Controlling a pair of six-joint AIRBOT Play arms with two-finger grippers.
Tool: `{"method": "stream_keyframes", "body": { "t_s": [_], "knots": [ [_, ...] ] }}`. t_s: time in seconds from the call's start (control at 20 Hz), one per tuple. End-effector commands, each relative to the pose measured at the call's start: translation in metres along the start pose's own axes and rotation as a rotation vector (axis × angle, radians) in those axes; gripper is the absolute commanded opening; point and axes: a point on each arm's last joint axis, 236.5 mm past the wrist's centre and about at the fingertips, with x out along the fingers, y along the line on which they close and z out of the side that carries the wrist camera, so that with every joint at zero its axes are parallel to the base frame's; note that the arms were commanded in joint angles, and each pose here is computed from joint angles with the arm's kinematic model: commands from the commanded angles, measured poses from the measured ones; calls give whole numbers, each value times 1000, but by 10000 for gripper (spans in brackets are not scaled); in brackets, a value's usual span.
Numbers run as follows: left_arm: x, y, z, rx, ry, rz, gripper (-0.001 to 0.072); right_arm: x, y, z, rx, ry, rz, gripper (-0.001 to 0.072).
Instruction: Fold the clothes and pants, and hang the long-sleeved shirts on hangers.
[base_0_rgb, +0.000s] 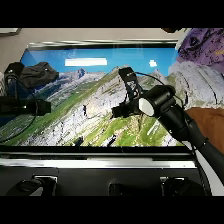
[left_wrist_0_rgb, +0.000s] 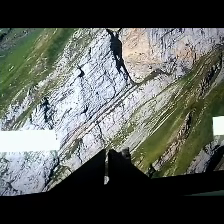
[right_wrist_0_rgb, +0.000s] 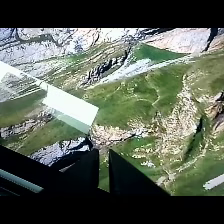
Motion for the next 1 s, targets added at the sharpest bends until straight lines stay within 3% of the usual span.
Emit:
{"method": "stream_keyframes", "body": {
  "t_s": [0.0,0.05,0.1,0.25,0.6,0.95],
  "knots": [
    [14,14,-2,-92,16,56,378,-1,1,0,0,-1,3,113],
    [18,34,10,-125,-17,128,675,-1,1,0,0,-1,3,113],
    [18,57,45,-166,-126,190,699,-1,1,0,0,-1,3,113],
    [32,126,121,-277,-196,250,699,-1,1,0,0,-1,3,114],
    [175,302,172,-563,-131,304,720,0,0,-1,0,5,0,151],
    [258,360,189,-566,-335,319,720,-1,0,-1,0,5,0,151]
  ]
}}
